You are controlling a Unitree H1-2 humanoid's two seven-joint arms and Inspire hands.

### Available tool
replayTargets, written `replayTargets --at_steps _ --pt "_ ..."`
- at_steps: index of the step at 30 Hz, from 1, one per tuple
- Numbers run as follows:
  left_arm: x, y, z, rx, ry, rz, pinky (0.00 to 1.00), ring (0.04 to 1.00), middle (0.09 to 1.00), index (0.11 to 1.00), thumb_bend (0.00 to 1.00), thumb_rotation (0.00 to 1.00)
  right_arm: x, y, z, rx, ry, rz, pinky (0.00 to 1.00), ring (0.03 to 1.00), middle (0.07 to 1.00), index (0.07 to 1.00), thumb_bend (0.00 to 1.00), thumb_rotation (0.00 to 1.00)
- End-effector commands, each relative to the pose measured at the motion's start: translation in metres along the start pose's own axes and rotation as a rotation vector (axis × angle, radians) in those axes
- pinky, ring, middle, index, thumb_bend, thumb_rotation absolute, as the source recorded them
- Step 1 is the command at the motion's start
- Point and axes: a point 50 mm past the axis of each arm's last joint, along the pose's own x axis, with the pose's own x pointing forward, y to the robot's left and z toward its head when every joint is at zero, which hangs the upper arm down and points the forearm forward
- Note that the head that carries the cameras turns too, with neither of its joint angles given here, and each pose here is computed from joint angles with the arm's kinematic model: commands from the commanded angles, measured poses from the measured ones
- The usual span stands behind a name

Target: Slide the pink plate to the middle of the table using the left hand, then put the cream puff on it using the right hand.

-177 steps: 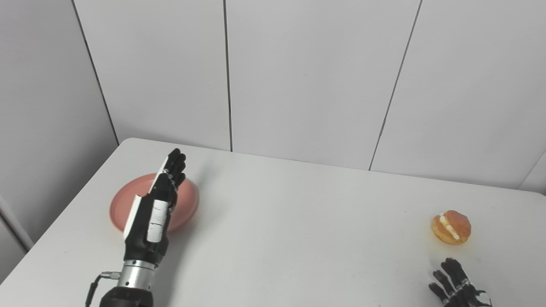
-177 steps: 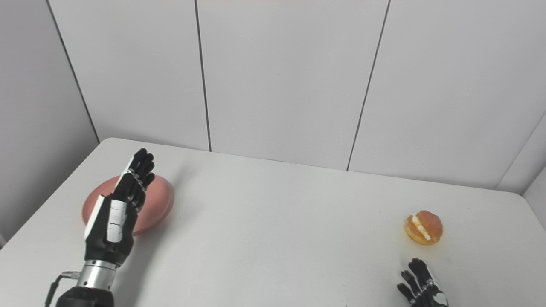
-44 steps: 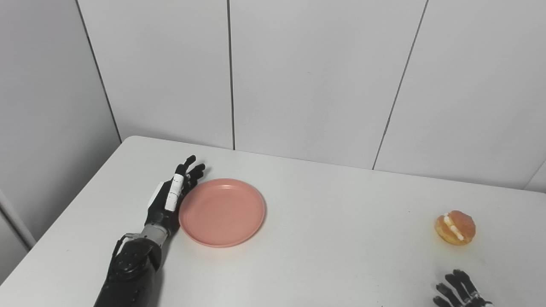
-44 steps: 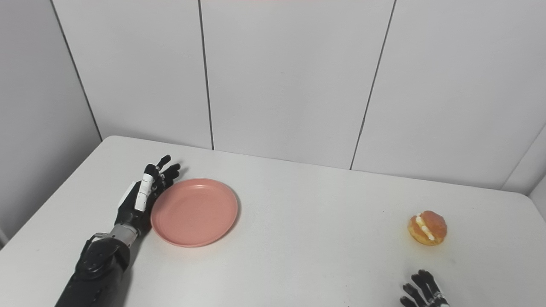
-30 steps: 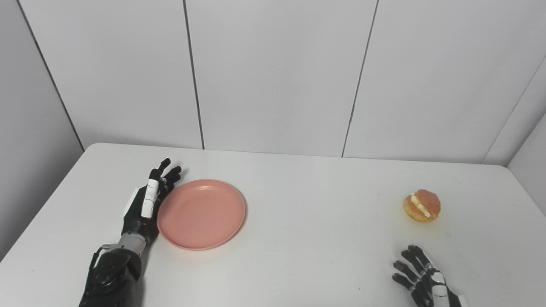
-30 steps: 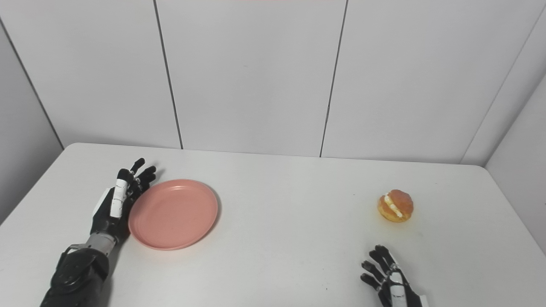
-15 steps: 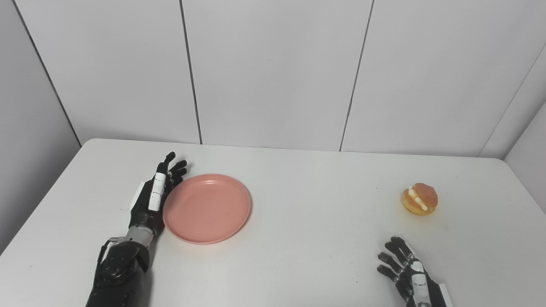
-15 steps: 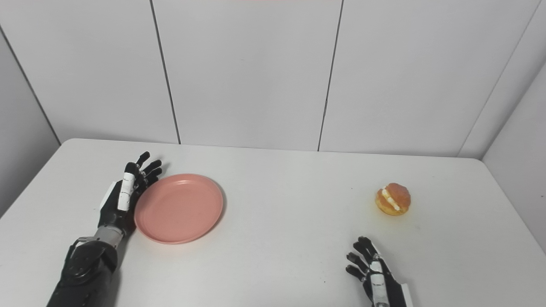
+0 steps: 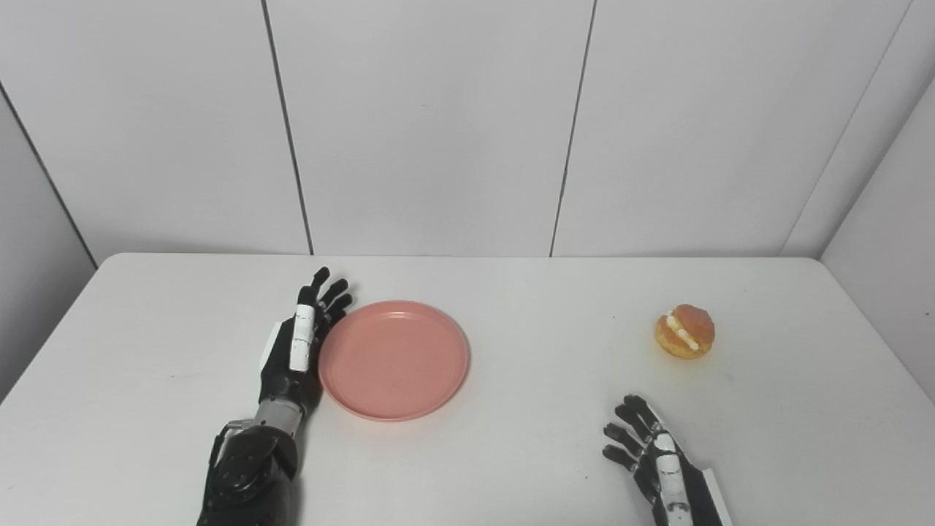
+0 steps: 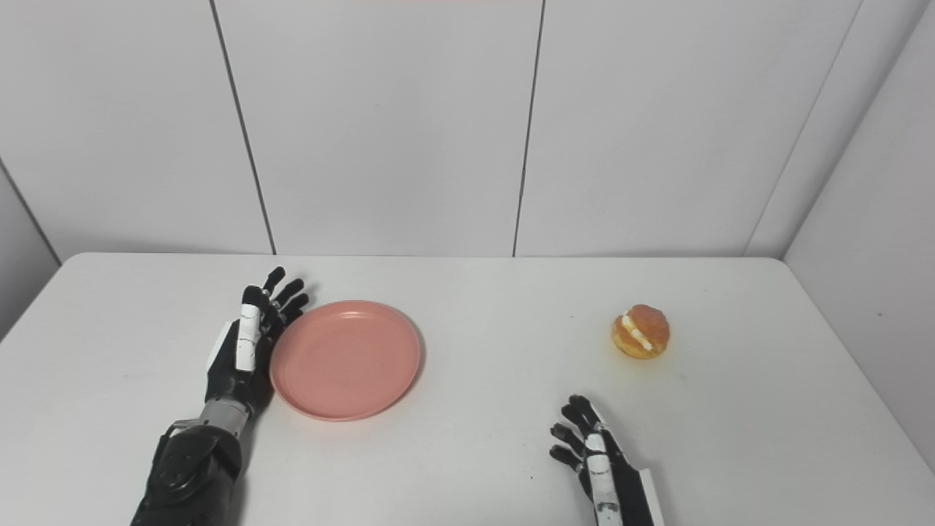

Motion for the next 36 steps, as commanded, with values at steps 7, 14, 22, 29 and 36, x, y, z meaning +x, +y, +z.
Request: replayTargets --at_steps 7,14,22,29,36 --pt "-0.002 -0.013 0.013 -0.046 -0.028 -0.068 0.94 0.908 0.929 0.949 0.91 0.94 0.001 0.012 0.002 0.011 0.015 0.020 0.78 0.834 0.884 0.876 0.86 1.00" --pt "-0.004 -0.030 0.016 -0.041 -0.039 -0.085 0.92 0.894 0.911 0.934 0.90 0.94 0.002 0.018 0.002 -0.004 0.015 0.019 0.78 0.832 0.885 0.877 0.86 1.00" --pt "-0.002 -0.031 0.013 -0.035 -0.038 -0.085 0.95 0.910 0.932 0.929 0.89 0.94 0.005 0.026 0.001 -0.015 0.018 0.029 0.77 0.834 0.891 0.884 0.86 1.00" --pt "-0.003 -0.029 0.012 -0.027 -0.035 -0.089 0.97 0.921 0.926 0.927 0.92 0.92 0.005 0.027 0.000 -0.012 0.018 0.034 0.78 0.835 0.896 0.885 0.86 1.00" --pt "-0.003 -0.030 0.010 -0.024 -0.037 -0.096 0.97 0.909 0.930 0.922 0.89 0.95 0.006 0.025 -0.003 -0.031 0.019 0.030 0.78 0.836 0.897 0.886 0.87 1.00"
